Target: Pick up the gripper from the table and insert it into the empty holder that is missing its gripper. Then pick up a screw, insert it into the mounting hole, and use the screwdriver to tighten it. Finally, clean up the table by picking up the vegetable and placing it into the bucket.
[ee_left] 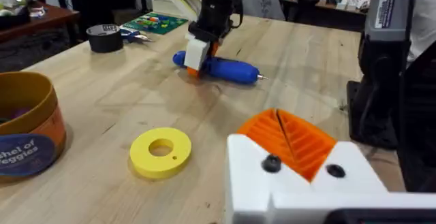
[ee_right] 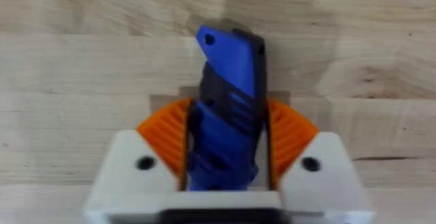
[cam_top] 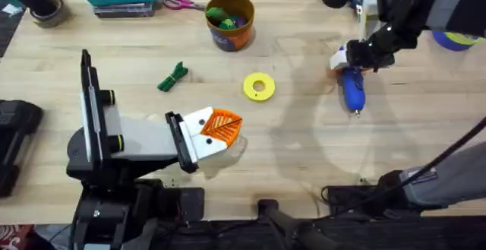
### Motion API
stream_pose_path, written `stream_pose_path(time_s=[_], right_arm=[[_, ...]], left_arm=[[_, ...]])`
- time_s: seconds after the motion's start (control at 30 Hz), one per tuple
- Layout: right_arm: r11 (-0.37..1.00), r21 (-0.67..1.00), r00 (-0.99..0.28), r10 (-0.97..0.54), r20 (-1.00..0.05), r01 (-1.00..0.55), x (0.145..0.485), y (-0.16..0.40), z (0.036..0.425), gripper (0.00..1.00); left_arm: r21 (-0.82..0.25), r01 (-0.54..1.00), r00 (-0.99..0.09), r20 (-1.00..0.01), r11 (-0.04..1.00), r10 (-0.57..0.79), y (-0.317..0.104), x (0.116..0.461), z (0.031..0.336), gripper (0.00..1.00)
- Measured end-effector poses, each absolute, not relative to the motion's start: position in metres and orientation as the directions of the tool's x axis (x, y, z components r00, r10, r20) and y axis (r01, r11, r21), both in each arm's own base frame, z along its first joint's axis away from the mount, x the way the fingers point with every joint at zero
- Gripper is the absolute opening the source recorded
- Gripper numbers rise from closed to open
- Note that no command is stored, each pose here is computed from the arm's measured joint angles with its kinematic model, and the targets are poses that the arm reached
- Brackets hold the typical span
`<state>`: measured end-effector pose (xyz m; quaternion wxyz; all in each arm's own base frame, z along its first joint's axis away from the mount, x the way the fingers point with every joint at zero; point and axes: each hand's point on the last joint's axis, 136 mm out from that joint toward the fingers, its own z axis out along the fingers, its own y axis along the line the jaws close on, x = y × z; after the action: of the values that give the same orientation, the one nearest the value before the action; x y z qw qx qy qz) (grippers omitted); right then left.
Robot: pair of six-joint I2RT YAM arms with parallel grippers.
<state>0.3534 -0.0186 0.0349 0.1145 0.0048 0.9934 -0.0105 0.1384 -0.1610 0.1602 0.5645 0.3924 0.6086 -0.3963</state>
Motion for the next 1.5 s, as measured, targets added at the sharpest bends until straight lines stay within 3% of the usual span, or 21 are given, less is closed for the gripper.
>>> stream_pose_path(time_s=[0.13, 0.17, 0.63, 0.8, 0.97, 1.2, 1.33, 1.5], right_arm=[[1.0, -0.026, -0.974, 0.008, -0.228, 0.014, 0.354, -0.021, 0.035, 0.066], [1.0, -0.023, -0.975, 0.01, -0.222, 0.016, 0.352, -0.02, 0.034, 0.028], [1.0, -0.021, -0.974, -0.001, -0.226, 0.004, 0.355, -0.019, 0.037, 0.024], [1.0, -0.017, -0.951, -0.002, -0.31, 0.003, 0.376, -0.019, 0.065, 0.024], [1.0, 0.008, -0.854, -0.007, -0.519, -0.013, 0.414, -0.014, 0.141, 0.024], [0.989, 0.049, -0.567, -0.038, -0.823, -0.137, 0.447, 0.018, 0.281, 0.024], [0.961, 0.044, -0.355, -0.058, -0.933, -0.274, 0.443, 0.056, 0.354, 0.024], [0.894, 0.047, -0.168, -0.033, -0.985, -0.446, 0.413, 0.107, 0.419, 0.024]], left_arm=[[-0.039, 0.925, -0.054, -0.998, 0.378, 0.03, -0.161, 0.138, 0.16, 0.012], [-0.039, 0.925, -0.054, -0.998, 0.378, 0.03, -0.161, 0.138, 0.16, 0.012], [-0.039, 0.925, -0.054, -0.998, 0.378, 0.03, -0.161, 0.138, 0.16, 0.012], [-0.039, 0.925, -0.055, -0.998, 0.378, 0.03, -0.161, 0.138, 0.16, 0.012], [-0.039, 0.925, -0.054, -0.998, 0.378, 0.03, -0.161, 0.138, 0.16, 0.012], [-0.039, 0.925, -0.055, -0.998, 0.378, 0.03, -0.161, 0.138, 0.16, 0.012], [-0.039, 0.925, -0.054, -0.998, 0.378, 0.03, -0.161, 0.138, 0.16, 0.012], [-0.039, 0.925, -0.054, -0.998, 0.378, 0.03, -0.161, 0.138, 0.16, 0.012]])
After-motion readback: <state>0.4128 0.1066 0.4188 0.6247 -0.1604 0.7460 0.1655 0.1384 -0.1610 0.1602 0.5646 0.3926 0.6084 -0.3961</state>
